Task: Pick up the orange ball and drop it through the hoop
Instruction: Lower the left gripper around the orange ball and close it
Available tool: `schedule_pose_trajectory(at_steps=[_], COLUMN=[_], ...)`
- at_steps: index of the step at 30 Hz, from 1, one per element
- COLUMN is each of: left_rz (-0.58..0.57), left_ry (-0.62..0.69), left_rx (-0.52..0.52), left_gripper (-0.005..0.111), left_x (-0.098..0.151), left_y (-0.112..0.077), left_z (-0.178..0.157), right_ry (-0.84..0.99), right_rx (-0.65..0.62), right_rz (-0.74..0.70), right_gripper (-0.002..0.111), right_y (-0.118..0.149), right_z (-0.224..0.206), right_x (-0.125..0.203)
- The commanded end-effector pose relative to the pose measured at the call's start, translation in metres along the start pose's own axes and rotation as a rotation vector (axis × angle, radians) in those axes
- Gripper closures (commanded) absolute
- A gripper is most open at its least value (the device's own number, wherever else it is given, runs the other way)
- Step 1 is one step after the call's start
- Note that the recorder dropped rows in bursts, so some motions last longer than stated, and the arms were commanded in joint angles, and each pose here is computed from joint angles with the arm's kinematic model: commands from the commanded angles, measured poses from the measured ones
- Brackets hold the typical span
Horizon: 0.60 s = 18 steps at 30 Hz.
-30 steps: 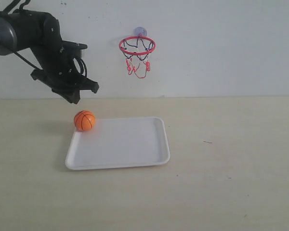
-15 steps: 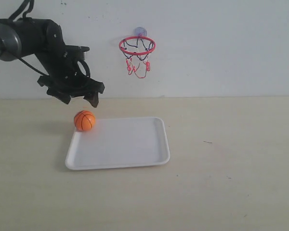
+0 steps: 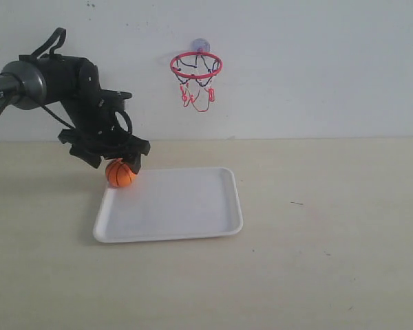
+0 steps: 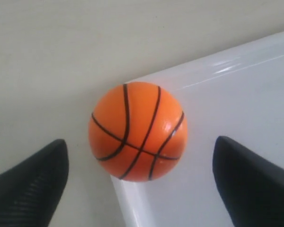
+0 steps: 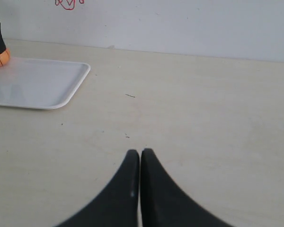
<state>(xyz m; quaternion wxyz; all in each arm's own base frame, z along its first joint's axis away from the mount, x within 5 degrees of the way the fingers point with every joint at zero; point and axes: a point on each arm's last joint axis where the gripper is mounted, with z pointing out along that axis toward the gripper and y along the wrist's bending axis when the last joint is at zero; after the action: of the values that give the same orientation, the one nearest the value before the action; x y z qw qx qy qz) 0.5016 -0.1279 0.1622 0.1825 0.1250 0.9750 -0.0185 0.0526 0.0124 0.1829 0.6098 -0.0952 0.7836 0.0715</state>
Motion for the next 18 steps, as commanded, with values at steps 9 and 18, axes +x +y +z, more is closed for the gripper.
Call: schedule_pose_trajectory(at_steps=[9, 18], left_rz=[-0.047, -0.046], left_ry=[-0.033, -0.030], left_rx=[-0.005, -0.005], left_gripper=[0.028, 0.028], left_x=[-0.0029, -0.0017], left_y=[0.0016, 0.0015], left_z=[0.0031, 0.0106], right_ry=[-0.014, -0.014], right_rx=[-0.001, -0.001], right_rz=[-0.008, -0.008], right_gripper=[0.109, 0.109], right_y=[0.0000, 0.0000], right_z=[-0.0004, -0.0004], right_x=[-0.0011, -0.0011])
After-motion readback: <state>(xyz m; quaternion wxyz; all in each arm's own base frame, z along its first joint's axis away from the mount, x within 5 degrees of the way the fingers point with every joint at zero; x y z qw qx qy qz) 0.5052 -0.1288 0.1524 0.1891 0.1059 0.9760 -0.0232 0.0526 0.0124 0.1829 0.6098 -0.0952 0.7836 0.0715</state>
